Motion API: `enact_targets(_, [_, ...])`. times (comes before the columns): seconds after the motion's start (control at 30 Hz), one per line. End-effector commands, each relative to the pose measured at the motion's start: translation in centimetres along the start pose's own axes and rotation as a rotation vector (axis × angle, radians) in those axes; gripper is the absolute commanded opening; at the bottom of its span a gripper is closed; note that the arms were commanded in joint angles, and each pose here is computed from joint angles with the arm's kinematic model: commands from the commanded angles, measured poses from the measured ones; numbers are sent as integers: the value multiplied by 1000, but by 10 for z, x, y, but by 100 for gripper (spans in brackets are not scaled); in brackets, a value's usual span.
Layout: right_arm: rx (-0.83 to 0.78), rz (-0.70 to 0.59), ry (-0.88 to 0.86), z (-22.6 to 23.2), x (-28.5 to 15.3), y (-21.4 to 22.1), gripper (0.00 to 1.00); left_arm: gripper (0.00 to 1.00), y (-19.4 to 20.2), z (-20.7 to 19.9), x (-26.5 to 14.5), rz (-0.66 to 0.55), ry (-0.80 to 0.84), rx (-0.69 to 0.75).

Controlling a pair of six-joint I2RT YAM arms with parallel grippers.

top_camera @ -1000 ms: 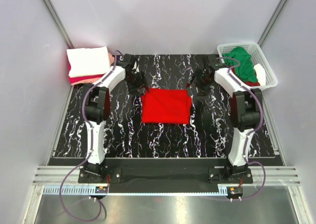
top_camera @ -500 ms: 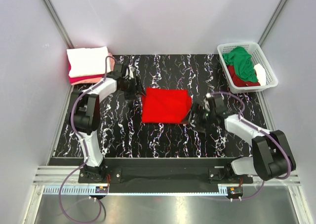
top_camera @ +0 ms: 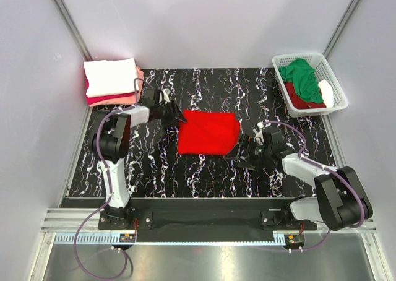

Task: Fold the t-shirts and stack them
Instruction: Neatly place the folded tshirt to the corner

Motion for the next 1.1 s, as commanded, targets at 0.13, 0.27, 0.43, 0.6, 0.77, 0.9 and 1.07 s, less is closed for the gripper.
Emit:
enact_targets(0.13, [-54, -36, -60, 13, 2, -13, 100, 40, 50, 25, 25, 93, 8, -59])
enact_targets(0.27, [-58, -35, -62, 13, 2, -13, 100, 11, 59, 9, 27, 130, 80, -24])
enact_targets(0.43, [-59, -36, -66, 12, 2, -12, 100, 0, 19, -29, 3, 75, 71, 52])
enact_targets(0.6, [-66, -43, -71, 13, 1, -12, 100, 0, -15, -44, -26, 25, 6, 71])
enact_targets(0.77, [-67, -41, -75, 13, 1, -11, 100, 0, -48, -46, -51, -26, -3, 63])
enact_targets(0.9, [-68, -44, -78, 13, 1, -12, 100, 0, -73, -53, -70, -63, -5, 79])
enact_targets(1.07, [-62, -44, -81, 13, 1, -11, 100, 0, -99, -50, -94, -102, -35, 85])
Point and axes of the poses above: each gripper's point midway between its finger pads, its own x axis out along the fingers, its own z axis along the line the jaws close on, y = z × x, the point moved 1 cm from there along -x, back along the fingers, and after that the axes turned 14 degrees about -x, right-handed, at the moved point
